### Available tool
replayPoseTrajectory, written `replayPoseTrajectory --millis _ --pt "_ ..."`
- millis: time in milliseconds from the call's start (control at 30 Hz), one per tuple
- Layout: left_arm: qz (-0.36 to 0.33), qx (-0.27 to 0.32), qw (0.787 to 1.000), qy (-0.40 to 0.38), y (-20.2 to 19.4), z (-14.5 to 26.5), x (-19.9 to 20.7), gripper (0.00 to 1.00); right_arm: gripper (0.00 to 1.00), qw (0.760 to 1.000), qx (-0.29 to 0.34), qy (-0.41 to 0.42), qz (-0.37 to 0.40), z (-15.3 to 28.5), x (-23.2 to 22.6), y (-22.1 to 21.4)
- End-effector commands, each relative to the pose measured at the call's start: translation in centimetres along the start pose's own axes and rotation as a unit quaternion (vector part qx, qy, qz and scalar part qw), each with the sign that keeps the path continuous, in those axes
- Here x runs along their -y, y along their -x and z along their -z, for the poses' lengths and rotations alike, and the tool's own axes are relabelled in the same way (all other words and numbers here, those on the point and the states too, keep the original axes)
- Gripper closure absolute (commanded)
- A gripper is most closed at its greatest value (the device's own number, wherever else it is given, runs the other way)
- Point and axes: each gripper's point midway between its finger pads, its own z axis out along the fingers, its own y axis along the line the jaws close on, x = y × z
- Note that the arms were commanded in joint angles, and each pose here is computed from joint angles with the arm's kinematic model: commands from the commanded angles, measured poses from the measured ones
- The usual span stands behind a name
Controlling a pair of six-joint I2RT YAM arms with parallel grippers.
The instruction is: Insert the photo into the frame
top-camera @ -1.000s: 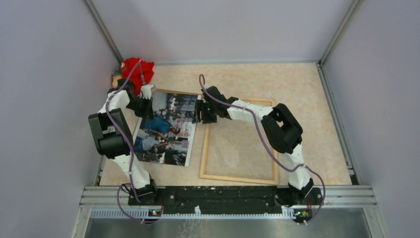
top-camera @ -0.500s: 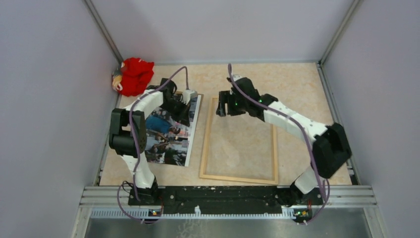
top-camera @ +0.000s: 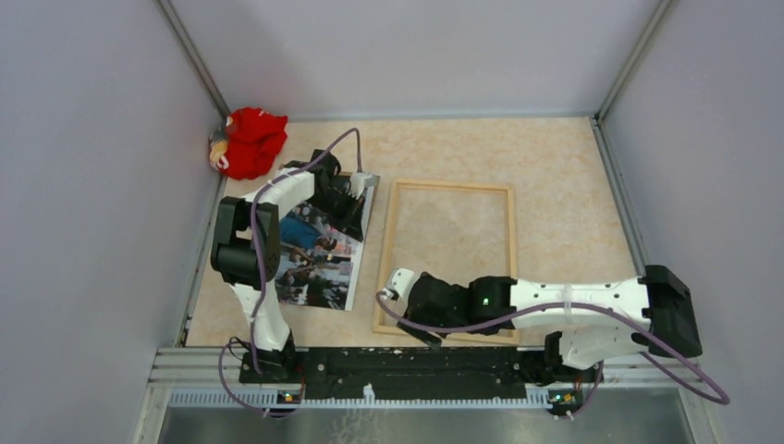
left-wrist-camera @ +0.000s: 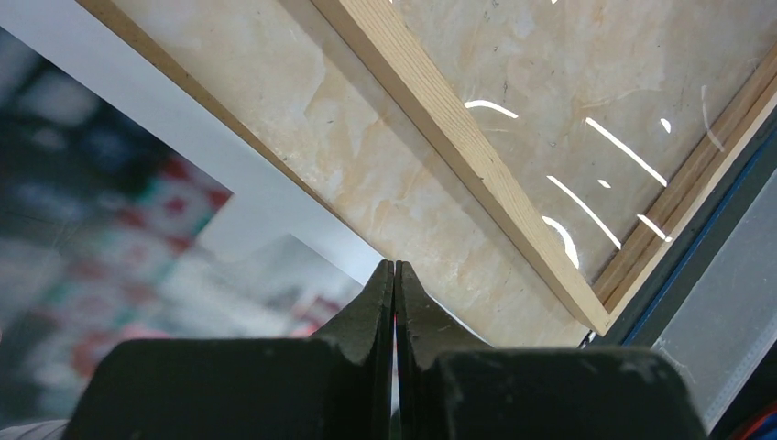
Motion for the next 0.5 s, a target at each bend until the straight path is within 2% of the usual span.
replayPoseTrajectory --millis 0,267,467 --pt "-0.006 0.008 1.000 0.000 0.5 -0.2 0.0 0.94 0.27 0.996 -0.027 -0.042 0.073 -1.2 0.2 -1.3" --pt "-0.004 0.005 1.000 0.007 0.1 -0.1 0.0 0.94 0.31 0.988 -0.003 -0.097 0.119 -3.3 1.4 0.0" --pt "-0.002 0.002 1.000 0.013 -0.1 0.0 -0.1 0.94 0.31 0.988 0.008 -0.081 0.130 -4.5 0.7 0.2"
